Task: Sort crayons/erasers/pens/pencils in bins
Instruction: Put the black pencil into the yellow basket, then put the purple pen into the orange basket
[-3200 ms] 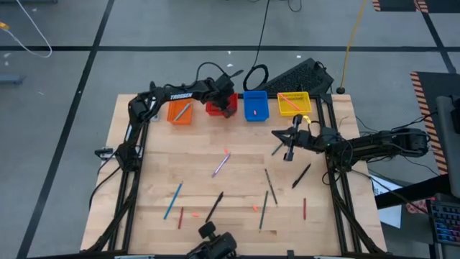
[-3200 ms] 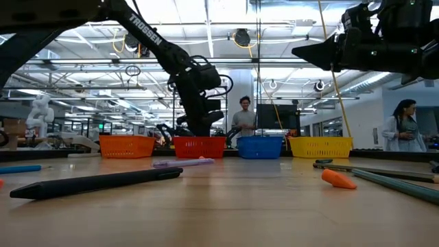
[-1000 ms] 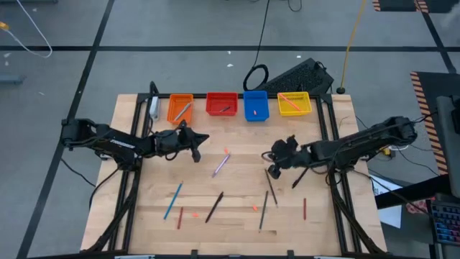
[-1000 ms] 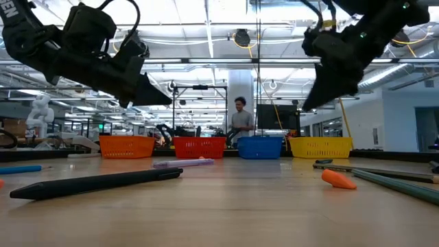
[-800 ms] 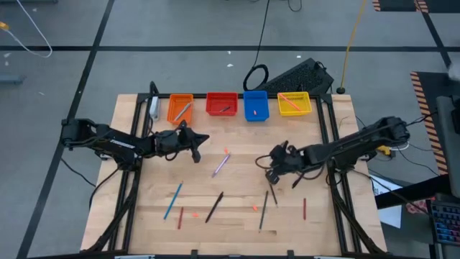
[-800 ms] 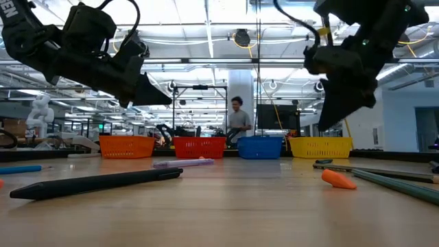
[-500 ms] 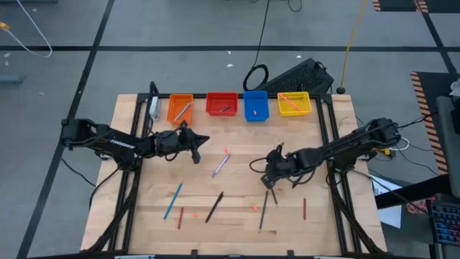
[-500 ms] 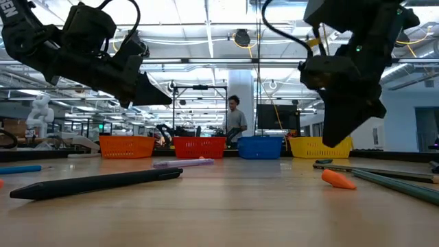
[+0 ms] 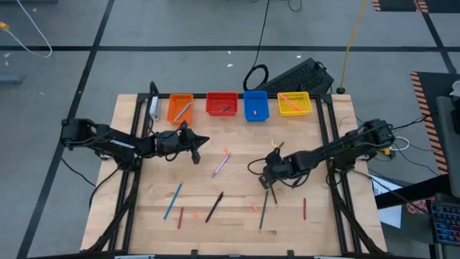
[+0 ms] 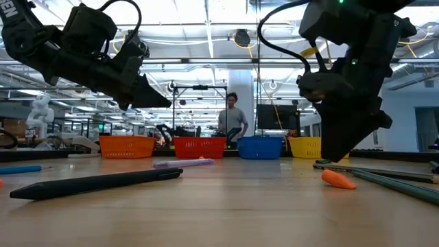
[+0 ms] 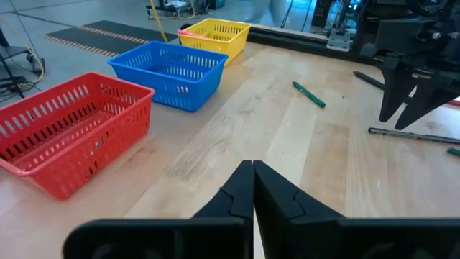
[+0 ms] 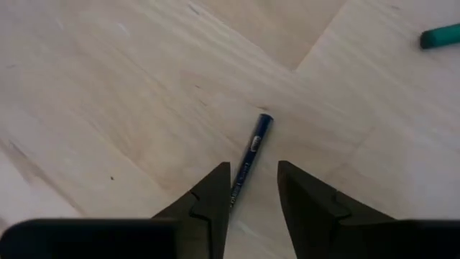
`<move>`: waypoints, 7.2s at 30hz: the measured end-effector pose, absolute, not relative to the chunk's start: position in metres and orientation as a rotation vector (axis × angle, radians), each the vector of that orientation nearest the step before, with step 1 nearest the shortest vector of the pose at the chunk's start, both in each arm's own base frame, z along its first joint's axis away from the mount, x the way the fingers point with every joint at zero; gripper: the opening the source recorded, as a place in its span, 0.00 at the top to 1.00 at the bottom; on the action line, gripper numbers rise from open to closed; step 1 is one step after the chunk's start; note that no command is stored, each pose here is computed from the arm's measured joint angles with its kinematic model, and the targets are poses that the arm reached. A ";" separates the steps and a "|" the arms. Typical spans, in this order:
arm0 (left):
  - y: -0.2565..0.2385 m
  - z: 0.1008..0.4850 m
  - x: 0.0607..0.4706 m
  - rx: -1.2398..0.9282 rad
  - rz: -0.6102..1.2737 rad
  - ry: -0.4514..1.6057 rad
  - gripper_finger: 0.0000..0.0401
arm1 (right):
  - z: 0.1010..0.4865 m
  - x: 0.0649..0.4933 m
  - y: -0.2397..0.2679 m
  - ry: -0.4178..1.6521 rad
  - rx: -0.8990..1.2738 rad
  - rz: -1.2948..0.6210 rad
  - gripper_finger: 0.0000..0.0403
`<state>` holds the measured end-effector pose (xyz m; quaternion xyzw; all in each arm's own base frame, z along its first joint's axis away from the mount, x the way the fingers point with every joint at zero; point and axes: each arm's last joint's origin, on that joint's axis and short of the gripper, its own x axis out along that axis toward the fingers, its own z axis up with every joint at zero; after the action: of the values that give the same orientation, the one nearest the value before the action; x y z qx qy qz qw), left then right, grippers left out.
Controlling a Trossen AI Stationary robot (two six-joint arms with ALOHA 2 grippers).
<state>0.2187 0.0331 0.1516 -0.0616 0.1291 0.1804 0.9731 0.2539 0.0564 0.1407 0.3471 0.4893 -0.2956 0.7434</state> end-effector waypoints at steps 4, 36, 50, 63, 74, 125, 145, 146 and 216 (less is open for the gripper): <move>0.033 0.152 0.219 -0.126 0.364 0.260 0.97 | 0.134 0.255 0.057 1.089 0.754 -0.663 0.72; 0.028 0.149 0.219 -0.139 0.337 0.291 0.97 | 0.131 0.270 0.049 1.295 0.550 -0.701 0.93; 0.028 0.149 0.219 -0.141 0.338 0.290 0.97 | 0.172 0.271 0.040 1.111 0.569 -0.559 0.93; 0.028 0.149 0.219 -0.143 0.338 0.290 0.99 | 0.232 0.254 -0.034 0.846 0.309 -0.595 0.93; 0.028 0.149 0.219 -0.145 0.338 0.288 0.99 | 0.257 0.228 -0.142 0.765 -0.093 -0.821 0.93; 0.027 0.146 0.220 -0.203 0.320 0.344 0.99 | 0.208 0.184 -0.205 0.640 -0.104 -0.816 0.68; 0.022 0.193 0.248 -0.186 0.349 0.851 0.98 | 0.174 0.200 -0.083 0.221 -0.051 -0.472 1.00; 0.021 0.195 0.248 -0.194 0.352 0.856 0.98 | 0.173 0.199 -0.081 0.214 -0.051 -0.464 1.00; -0.010 0.127 0.318 -0.237 0.347 1.116 0.91 | 0.176 0.200 -0.079 0.181 -0.098 -0.456 1.00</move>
<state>0.3175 -0.0097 0.1268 -0.1118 0.5256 0.1635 0.8273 0.1997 -0.0794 0.1757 -0.0485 0.0897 -0.2258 0.9688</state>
